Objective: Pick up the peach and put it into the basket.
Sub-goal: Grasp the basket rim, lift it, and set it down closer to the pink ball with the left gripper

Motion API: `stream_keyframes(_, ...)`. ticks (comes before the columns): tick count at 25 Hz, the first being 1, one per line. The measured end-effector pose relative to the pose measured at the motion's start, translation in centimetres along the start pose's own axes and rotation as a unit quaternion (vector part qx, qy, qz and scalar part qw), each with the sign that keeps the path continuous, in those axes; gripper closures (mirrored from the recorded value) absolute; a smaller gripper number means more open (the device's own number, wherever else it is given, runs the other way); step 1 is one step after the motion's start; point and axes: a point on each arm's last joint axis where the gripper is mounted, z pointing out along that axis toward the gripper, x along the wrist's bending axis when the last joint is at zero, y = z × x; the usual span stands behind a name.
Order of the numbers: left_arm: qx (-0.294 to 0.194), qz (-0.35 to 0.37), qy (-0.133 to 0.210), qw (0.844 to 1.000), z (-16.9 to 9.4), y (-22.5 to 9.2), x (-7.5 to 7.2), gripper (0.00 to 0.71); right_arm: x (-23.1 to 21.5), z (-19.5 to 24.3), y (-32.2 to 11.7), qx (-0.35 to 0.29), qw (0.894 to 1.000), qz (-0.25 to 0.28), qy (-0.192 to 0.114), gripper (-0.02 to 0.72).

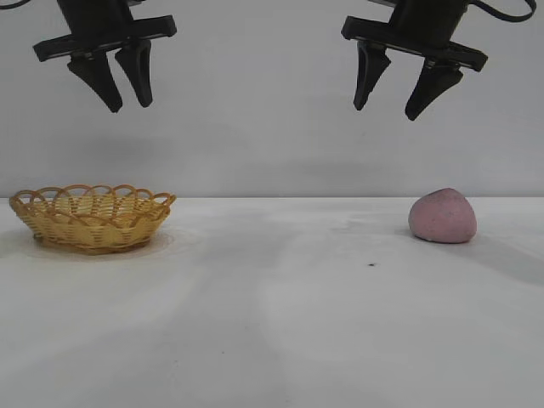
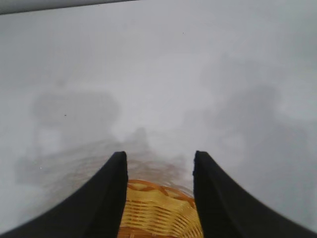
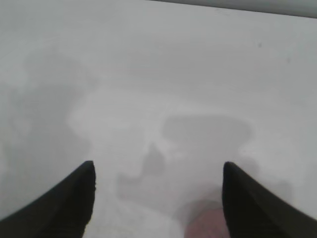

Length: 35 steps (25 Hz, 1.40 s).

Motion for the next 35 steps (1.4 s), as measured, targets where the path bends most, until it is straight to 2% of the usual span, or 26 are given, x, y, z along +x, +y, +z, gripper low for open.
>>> stream_keyframes(12,0.004,0.000,0.001,1.000,0.0,-0.1,0.1,0.457,0.0,0.0,0.0,0.001,1.000,0.002,0.003,0.240)
stream_keyframes(15,0.028,0.003,0.020,0.999,0.1,-0.5,1.3,0.457,0.1,0.0,-0.2,0.010,1.000,-0.001,0.004,0.240)
stream_keyframes(20,0.085,0.006,0.064,0.994,1.4,-1.9,4.2,0.457,0.1,0.0,-0.2,0.013,1.000,-0.005,0.005,0.240)
stream_keyframes(23,0.120,-0.002,0.073,0.990,2.5,-3.3,5.5,0.457,0.1,0.0,-0.3,0.014,1.000,-0.005,0.006,0.240)
stream_keyframes(27,0.153,0.003,0.083,0.985,3.8,-5.0,6.0,0.457,0.1,0.0,-0.2,0.014,1.000,-0.006,0.006,0.240)
stream_keyframes(35,0.169,0.000,0.083,0.982,5.6,-5.9,6.5,0.457,0.2,0.0,-0.2,0.013,1.000,-0.006,0.009,0.240)
